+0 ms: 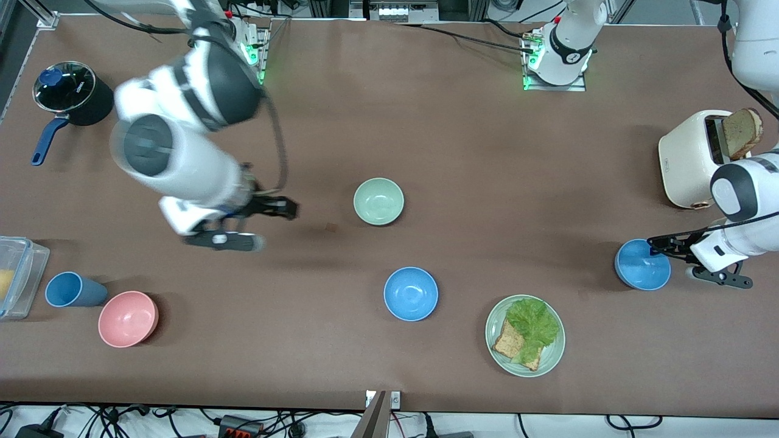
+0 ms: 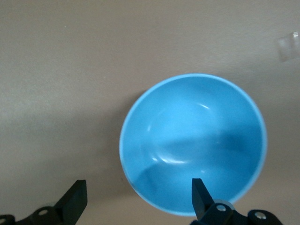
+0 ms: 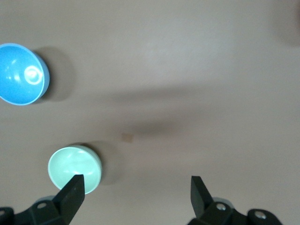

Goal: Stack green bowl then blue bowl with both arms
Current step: 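Release the green bowl with the right gripper while the left gripper reaches the blue bowl, then grasp the blue bowl rim with the left gripper and lift it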

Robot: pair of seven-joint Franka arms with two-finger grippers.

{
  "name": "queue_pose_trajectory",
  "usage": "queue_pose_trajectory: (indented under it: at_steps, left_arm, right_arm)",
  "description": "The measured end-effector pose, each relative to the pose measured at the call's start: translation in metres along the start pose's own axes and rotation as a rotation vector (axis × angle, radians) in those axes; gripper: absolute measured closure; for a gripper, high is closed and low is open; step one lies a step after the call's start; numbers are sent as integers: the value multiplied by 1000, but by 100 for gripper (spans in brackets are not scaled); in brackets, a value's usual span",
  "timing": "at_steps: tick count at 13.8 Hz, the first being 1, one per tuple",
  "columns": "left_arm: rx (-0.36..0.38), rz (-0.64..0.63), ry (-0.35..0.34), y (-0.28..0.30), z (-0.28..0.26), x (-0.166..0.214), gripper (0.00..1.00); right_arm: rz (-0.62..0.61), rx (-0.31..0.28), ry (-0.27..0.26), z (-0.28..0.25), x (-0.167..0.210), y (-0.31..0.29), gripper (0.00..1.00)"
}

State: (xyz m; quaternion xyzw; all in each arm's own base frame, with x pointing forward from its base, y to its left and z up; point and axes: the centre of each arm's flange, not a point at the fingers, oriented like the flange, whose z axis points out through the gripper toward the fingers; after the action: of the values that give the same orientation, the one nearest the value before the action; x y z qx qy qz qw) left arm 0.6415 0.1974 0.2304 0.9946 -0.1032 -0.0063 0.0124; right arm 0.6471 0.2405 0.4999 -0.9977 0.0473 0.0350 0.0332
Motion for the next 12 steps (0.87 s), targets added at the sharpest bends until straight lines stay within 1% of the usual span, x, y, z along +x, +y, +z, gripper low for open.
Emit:
queue_pose_trajectory:
  at_steps: [2,3,4,5,7,8,9,10,11,12]
  left_arm:
    - [-1,12,1,-3,13,0,18]
    - [-1,12,0,-3,16,0,18]
    - [-3,13,-1,-4,18,0,26]
    - [-4,14,-3,-3,20,0,37]
    - [-6,16,-4,-3,21,0,62]
    - [-6,17,-4,-2,21,0,71]
    - [-7,18,-3,-1,21,1,82]
    - [-10,21,-4,1,21,2,90]
    - [-13,24,-6,3,21,3,90]
    - [-16,26,-9,4,20,4,95]
  right_arm:
    - [9,-3,4,-26,8,48,0]
    - [25,-4,8,-36,10,67,0]
    - [43,-7,17,-44,12,81,0]
    - [59,-12,27,-50,13,93,0]
    - [83,-17,43,-60,15,111,0]
    - [94,-24,47,-65,14,118,0]
    - [101,-36,49,-69,14,127,0]
    - [95,-44,51,-72,15,135,0]
    - [79,-50,54,-74,16,144,0]
    - [61,-56,58,-77,18,156,0]
